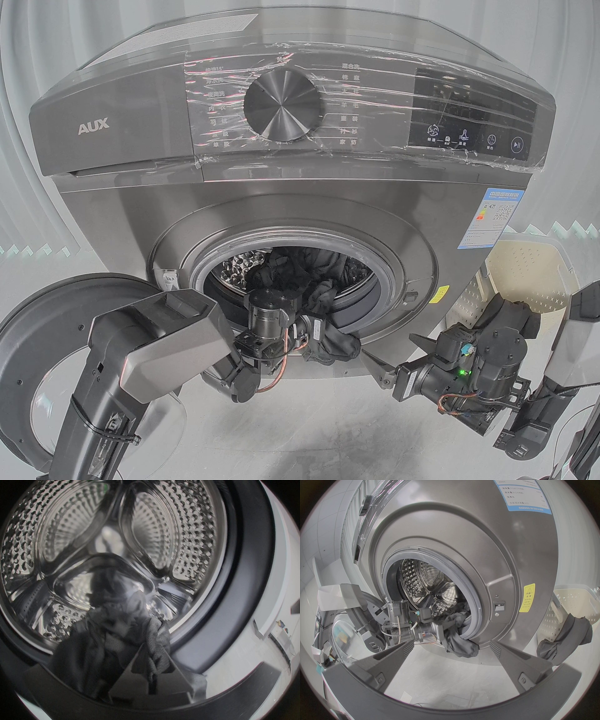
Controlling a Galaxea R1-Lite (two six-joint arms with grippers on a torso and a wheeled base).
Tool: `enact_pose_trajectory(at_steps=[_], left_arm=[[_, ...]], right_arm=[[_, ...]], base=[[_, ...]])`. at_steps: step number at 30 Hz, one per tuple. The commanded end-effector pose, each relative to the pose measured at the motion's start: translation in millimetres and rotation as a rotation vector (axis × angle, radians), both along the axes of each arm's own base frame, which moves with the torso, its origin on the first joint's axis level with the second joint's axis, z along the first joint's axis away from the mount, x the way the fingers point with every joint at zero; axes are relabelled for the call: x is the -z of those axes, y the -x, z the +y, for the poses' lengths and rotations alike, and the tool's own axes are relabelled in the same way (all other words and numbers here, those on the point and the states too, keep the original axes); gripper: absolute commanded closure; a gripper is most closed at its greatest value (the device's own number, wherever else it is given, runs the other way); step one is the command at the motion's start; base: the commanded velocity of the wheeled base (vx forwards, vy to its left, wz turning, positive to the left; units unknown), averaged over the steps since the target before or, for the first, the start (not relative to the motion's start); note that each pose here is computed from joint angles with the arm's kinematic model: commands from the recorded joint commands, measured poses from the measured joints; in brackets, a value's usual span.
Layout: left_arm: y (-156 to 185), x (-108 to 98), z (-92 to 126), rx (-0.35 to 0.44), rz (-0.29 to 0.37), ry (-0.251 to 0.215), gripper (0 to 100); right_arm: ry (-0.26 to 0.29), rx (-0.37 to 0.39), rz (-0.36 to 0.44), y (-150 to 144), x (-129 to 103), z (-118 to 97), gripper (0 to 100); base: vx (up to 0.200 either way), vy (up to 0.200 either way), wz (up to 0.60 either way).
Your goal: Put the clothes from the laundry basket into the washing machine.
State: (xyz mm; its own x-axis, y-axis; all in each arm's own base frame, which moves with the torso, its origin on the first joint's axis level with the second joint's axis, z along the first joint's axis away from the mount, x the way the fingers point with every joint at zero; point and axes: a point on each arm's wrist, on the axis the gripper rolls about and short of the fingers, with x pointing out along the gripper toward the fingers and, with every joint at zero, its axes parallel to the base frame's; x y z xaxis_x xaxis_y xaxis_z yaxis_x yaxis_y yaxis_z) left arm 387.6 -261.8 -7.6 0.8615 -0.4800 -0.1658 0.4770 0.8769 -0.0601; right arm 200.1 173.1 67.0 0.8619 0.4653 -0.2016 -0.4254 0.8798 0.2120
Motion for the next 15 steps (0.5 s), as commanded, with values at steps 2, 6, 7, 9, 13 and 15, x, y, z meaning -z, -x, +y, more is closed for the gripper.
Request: enact_pose_trajectory(at_steps=[2, 6, 7, 9, 13, 15], left_arm=[[-28, -23, 14, -0.091, -0.1, 0.064, 100], [-48, -47, 22, -0.158, -0.188, 0.118, 100], [-51, -51, 22, -0.166, -0.202, 0.128, 100], [-55, -58, 23, -0.178, -0.224, 0.146, 100], [-57, -64, 24, -0.186, -0.241, 0.162, 100], [-56, -63, 24, -0.184, -0.237, 0.16, 0]], right_arm=[[0.0, 0.0, 0.0, 0, 0, 0, 0], [0.0, 0.0, 0.0, 0, 0, 0, 0], [0.0, 0.0, 0.0, 0, 0, 0, 0], [0.0, 0.0, 0.0, 0, 0, 0, 0], [-0.001, 0.0, -0.001, 0, 0, 0, 0], [-0.001, 0.0, -0.001, 0, 0, 0, 0]], base=[[0.0, 0.0, 0.0], [0.0, 0.0, 0.0], [0.0, 0.0, 0.0], [0.0, 0.0, 0.0], [0.0, 0.0, 0.0], [0.0, 0.0, 0.0]])
